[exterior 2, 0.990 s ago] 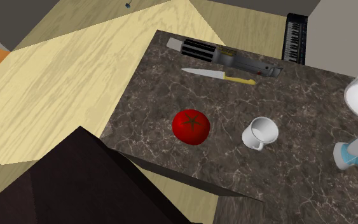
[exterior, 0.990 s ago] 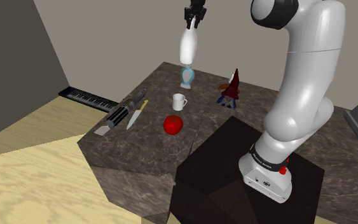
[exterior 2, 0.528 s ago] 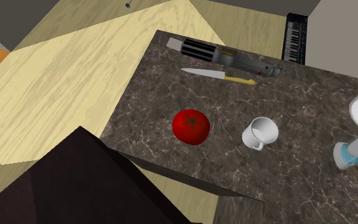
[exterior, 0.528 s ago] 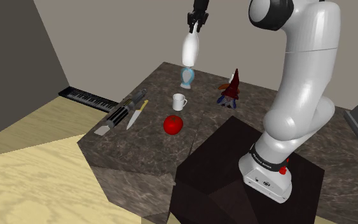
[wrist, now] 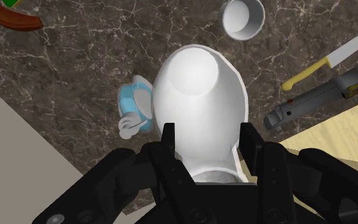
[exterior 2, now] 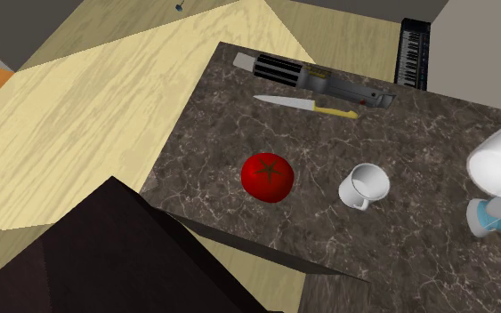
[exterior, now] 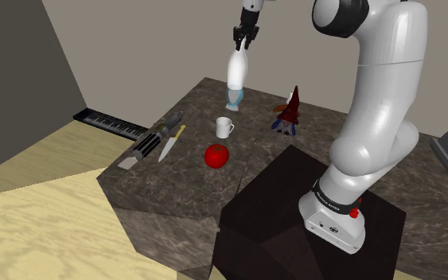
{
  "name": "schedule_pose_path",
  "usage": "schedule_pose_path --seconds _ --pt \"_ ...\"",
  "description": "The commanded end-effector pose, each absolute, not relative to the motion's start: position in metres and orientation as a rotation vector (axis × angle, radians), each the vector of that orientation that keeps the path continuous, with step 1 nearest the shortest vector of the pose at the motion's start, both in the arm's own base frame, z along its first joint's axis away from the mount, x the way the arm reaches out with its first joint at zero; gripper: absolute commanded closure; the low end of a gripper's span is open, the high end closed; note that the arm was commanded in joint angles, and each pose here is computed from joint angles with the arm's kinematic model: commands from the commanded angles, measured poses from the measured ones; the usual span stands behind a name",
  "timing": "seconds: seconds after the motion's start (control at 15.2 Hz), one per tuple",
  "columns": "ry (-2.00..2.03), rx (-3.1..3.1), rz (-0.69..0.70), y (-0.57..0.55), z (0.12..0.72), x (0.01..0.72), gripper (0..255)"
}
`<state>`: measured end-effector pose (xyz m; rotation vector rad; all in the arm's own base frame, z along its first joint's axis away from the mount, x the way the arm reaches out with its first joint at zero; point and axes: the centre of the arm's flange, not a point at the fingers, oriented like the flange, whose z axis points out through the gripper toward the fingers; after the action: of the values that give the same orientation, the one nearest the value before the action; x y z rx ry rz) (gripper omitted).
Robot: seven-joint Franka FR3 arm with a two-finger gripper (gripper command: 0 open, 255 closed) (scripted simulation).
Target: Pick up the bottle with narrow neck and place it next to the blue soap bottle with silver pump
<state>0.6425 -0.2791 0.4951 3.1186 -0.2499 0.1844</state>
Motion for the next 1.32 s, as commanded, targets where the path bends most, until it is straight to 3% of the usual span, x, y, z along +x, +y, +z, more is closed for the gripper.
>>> schedule_pose_path --seconds 0.0,1.25 --pt "-0.250 3.118 0.186 -0.277 0.484 0.642 255" --pt "-0.250 3.118 0.186 -0.277 0.384 0.642 255"
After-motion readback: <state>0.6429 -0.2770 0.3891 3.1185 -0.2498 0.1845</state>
